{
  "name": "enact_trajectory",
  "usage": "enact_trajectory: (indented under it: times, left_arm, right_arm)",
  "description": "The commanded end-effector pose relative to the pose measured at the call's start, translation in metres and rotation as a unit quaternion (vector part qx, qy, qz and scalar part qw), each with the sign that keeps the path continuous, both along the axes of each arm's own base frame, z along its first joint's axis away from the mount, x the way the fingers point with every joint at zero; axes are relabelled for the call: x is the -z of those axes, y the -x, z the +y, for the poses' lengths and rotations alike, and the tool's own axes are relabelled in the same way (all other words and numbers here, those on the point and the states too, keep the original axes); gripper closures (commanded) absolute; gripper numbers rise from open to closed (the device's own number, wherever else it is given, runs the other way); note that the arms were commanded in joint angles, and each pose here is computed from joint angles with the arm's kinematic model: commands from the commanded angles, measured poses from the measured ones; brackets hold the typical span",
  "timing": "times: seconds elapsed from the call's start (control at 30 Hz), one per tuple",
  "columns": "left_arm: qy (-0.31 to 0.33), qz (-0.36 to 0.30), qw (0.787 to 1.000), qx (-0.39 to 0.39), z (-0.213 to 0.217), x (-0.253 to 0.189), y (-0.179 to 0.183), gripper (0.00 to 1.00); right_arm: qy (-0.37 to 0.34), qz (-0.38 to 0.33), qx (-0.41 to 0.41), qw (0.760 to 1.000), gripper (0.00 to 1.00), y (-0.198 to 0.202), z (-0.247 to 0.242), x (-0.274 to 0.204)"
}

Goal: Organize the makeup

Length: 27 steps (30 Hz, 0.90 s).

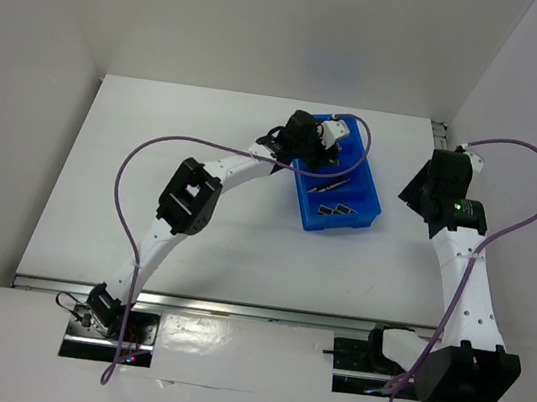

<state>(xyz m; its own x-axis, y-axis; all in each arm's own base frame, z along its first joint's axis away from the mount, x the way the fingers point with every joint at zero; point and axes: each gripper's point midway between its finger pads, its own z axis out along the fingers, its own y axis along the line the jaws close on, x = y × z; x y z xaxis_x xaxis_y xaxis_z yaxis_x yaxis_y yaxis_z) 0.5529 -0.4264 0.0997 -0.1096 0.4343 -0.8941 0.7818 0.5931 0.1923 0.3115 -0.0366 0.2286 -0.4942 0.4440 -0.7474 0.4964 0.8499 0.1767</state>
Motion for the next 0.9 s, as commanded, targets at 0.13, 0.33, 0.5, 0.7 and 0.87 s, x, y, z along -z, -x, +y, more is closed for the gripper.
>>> enact_trajectory:
  times: [0.13,0.33,0.5,0.7,0.87]
  left_arm:
    - [0.033,-0.050,0.998,0.001,-0.004,-0.066,0.000,0.41]
    - [0.084,-0.077,0.994,0.004,-0.017,-0.115,-0.001,0.11]
    - [0.137,-0.113,0.984,0.024,-0.027,-0.181,0.011,0.09]
    - [0.198,-0.148,0.969,0.011,-0.018,-0.258,0.036,0.08]
    - [0.224,-0.107,0.964,-0.093,0.029,-0.295,0.051,0.01]
  right_arm:
    - [0.010,-0.010,0.006,1.000,0.47,-0.001,-0.006,-0.004]
    - [0.007,-0.019,0.002,1.000,0.47,-0.002,-0.004,-0.010]
    - [0.005,-0.029,-0.001,1.000,0.47,-0.002,-0.002,-0.016]
    - [-0.005,-0.038,-0.013,0.999,0.47,-0.002,0.003,-0.022]
    - [-0.018,-0.035,-0.029,0.999,0.27,0.000,0.010,-0.025]
